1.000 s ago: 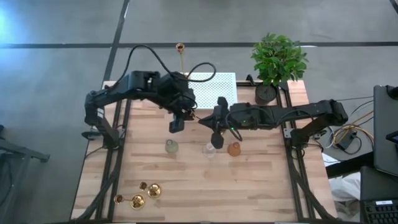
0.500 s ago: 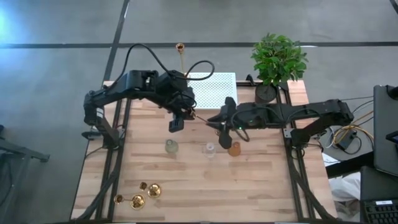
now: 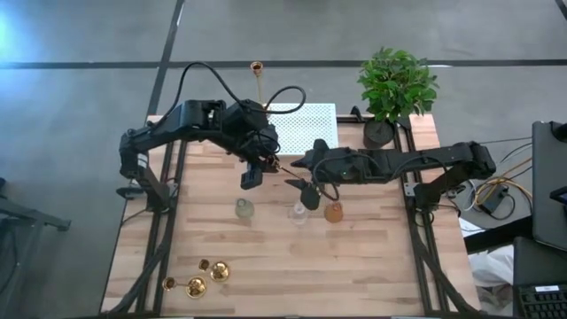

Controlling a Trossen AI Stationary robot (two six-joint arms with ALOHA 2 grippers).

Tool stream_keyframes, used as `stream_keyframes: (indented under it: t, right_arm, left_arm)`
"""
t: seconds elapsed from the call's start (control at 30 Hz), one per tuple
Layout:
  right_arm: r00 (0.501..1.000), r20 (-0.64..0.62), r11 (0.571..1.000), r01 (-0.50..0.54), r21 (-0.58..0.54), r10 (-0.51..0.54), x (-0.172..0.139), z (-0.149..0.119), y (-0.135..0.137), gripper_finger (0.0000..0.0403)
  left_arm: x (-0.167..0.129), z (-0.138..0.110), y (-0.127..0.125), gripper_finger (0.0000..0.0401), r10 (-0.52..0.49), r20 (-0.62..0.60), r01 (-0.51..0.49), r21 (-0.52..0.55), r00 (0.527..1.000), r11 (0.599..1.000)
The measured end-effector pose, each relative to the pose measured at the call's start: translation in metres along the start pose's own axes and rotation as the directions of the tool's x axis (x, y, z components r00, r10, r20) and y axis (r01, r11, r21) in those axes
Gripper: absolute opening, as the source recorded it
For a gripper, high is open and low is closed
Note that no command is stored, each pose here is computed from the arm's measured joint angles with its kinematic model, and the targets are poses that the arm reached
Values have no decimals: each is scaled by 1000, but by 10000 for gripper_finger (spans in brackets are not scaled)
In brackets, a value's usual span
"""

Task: Pick & Place candle stick holders
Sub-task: Align the gold candle holder with the other gold candle holder on the shelf

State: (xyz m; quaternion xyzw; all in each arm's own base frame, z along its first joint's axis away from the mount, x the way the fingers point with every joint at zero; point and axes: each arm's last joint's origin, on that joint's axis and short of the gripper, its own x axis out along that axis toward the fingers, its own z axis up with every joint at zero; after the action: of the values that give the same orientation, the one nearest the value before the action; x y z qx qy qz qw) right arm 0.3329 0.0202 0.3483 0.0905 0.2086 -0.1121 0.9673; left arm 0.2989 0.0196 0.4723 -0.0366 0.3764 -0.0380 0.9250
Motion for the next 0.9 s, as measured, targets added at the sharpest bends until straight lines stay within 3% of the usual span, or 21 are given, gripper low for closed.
stream_keyframes:
  t: [0.13,0.3,0.37,0.53,0.9]
  right_arm:
    - [999,37,999,-32,15,32,3,3,1,240]
    - [994,82,997,-73,21,71,11,6,5,200]
    - [995,77,998,-66,22,64,13,5,4,164]
    - [995,78,998,-64,4,63,13,5,3,28]
    - [994,81,997,-76,-23,77,10,10,5,8]
  left_arm:
    - [0,2,0,139,-4,22,4,4,1000,1000]
    - [0,5,0,139,-10,49,10,9,999,1000]
    - [0,4,0,139,-11,45,11,6,999,1000]
    - [0,4,0,140,-17,44,17,5,999,1000]
    - [0,5,-1,140,-45,47,45,-8,998,999]
